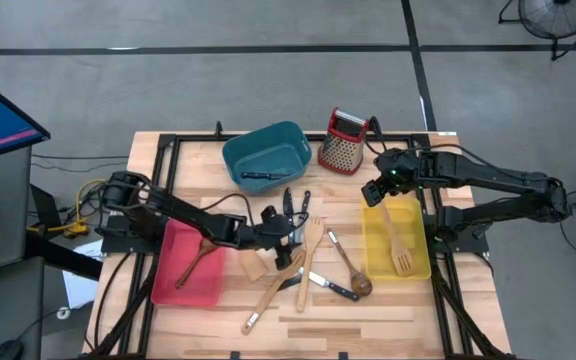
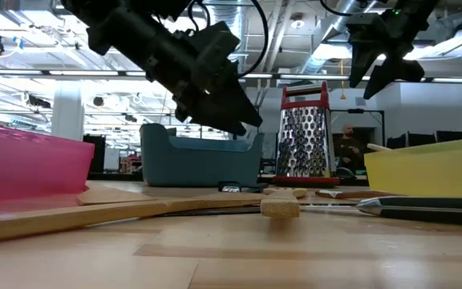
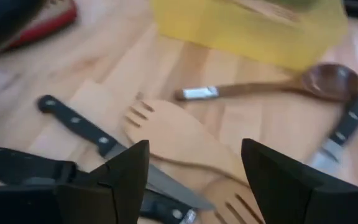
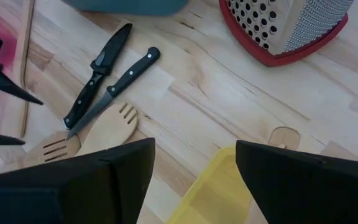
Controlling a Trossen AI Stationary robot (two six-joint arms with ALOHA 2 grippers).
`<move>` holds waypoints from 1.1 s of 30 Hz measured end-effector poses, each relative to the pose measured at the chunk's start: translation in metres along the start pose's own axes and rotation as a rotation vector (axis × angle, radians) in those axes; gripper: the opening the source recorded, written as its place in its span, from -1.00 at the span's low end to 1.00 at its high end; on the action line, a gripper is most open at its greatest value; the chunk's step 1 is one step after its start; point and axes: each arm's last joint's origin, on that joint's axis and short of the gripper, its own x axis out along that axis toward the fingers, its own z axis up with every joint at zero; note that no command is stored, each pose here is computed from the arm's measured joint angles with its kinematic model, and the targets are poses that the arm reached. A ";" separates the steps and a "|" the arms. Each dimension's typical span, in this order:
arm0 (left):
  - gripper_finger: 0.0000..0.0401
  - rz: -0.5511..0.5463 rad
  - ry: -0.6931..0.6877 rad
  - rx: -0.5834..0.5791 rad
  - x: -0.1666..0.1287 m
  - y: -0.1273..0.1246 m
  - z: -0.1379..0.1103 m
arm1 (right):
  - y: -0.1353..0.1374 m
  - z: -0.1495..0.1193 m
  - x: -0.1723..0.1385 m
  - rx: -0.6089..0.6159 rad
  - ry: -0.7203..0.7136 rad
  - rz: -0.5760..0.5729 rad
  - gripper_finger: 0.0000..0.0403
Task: Pick & Place Kitchen Items
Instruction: Put the black table knife into the blue bin
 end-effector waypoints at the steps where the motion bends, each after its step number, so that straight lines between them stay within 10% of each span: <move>1: 0.18 0.021 -0.011 -0.006 0.001 0.000 0.000 | 0.000 0.000 0.000 0.000 -0.001 0.001 0.17; 9: 0.18 0.337 -0.098 -0.097 0.006 0.023 0.004 | 0.001 0.001 0.000 0.002 -0.015 0.009 0.17; 22: 0.09 0.241 -0.013 -0.232 0.020 0.032 -0.005 | 0.001 0.002 0.000 -0.023 -0.020 0.013 0.17; 33: 0.05 -0.272 0.008 -0.201 -0.026 0.018 0.038 | 0.041 0.001 0.021 -0.217 -0.048 0.175 0.17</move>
